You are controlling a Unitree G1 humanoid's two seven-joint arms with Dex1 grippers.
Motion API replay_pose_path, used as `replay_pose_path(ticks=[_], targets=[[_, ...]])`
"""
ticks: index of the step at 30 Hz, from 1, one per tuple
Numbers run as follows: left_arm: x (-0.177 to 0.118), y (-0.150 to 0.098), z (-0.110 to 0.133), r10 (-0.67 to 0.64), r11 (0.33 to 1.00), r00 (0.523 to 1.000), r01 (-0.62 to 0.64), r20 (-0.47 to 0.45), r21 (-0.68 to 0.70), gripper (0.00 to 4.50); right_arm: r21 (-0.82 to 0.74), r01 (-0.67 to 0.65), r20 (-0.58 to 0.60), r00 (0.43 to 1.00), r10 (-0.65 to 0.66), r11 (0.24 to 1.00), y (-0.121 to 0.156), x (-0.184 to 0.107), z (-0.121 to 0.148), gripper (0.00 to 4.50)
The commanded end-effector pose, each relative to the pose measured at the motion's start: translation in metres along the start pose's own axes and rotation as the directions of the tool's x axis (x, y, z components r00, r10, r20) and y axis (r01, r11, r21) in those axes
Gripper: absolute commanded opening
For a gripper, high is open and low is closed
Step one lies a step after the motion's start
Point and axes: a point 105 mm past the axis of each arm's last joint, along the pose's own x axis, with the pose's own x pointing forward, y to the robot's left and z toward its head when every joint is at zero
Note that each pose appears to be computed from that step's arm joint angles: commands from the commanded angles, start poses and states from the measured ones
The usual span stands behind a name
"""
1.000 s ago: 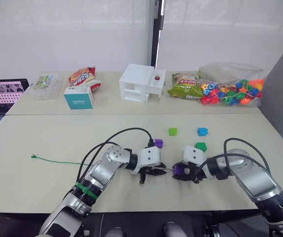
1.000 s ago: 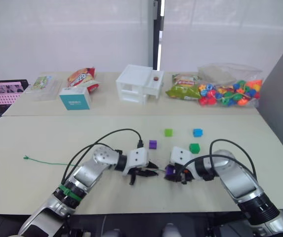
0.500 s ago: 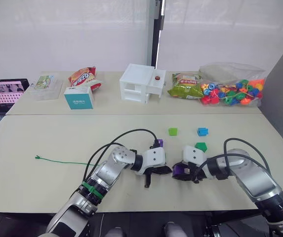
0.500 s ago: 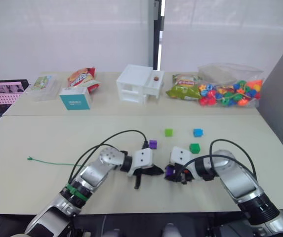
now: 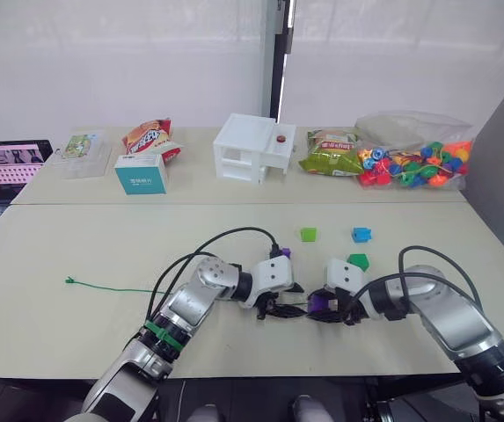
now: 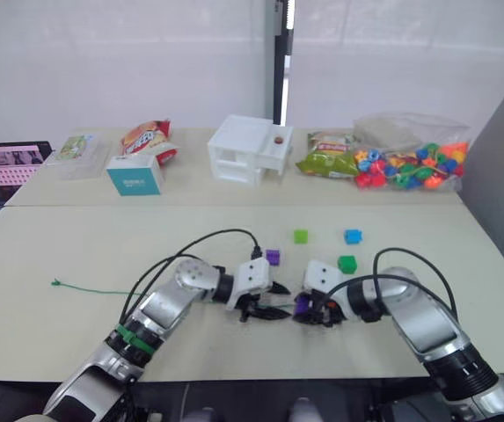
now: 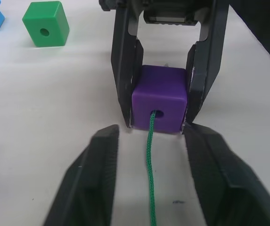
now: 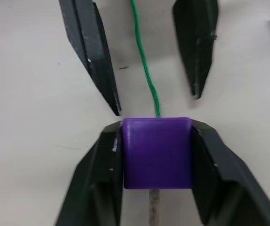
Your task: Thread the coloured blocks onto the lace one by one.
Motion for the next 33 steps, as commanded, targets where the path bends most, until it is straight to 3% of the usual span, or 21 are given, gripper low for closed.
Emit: replay_pose_path(ticks=[1, 3, 5, 17, 24, 28, 33], targets=[[-0.013, 0.005, 0.01, 0.02, 1.0, 0.999, -0.021, 0.049, 0.012, 3.78, -0.015, -0.012, 0.029, 1.0, 0.012, 1.0, 0.003, -0.007, 0.01, 3.28], [-0.016, 0.004, 0.008, 0.015, 1.0, 0.998, -0.016, 0.061, 0.013, 4.47, -0.018, 0.012, 0.037, 0.999, -0.011, 1.0, -0.001, -0.016, 0.012, 3.97], [-0.016, 0.001, 0.007, 0.002, 1.0, 0.998, -0.003, 0.066, 0.027, 4.5, -0.017, 0.027, 0.044, 0.999, -0.026, 0.999, -0.003, -0.024, 0.015, 4.48], [0.029, -0.01, 0.026, -0.076, 0.995, 0.986, 0.065, 0.147, 0.082, 4.5, 0.081, 0.116, 0.065, 0.991, -0.121, 0.99, 0.011, -0.087, 0.014, 4.48], [0.041, -0.004, 0.024, -0.061, 0.995, 0.99, 0.05, 0.127, 0.085, 4.5, 0.107, 0.152, 0.044, 0.987, -0.158, 0.982, 0.02, -0.093, 0.009, 4.48], [0.045, -0.002, 0.022, -0.074, 0.995, 0.989, 0.065, 0.124, 0.079, 3.42, 0.066, 0.196, -0.004, 0.981, -0.196, 0.978, 0.019, -0.087, 0.0, 4.5], [0.047, -0.006, 0.022, -0.106, 0.991, 0.987, 0.095, 0.125, 0.093, 1.69, -0.002, 0.198, -0.044, 0.979, -0.198, 0.98, 0.012, -0.074, -0.007, 4.5]])
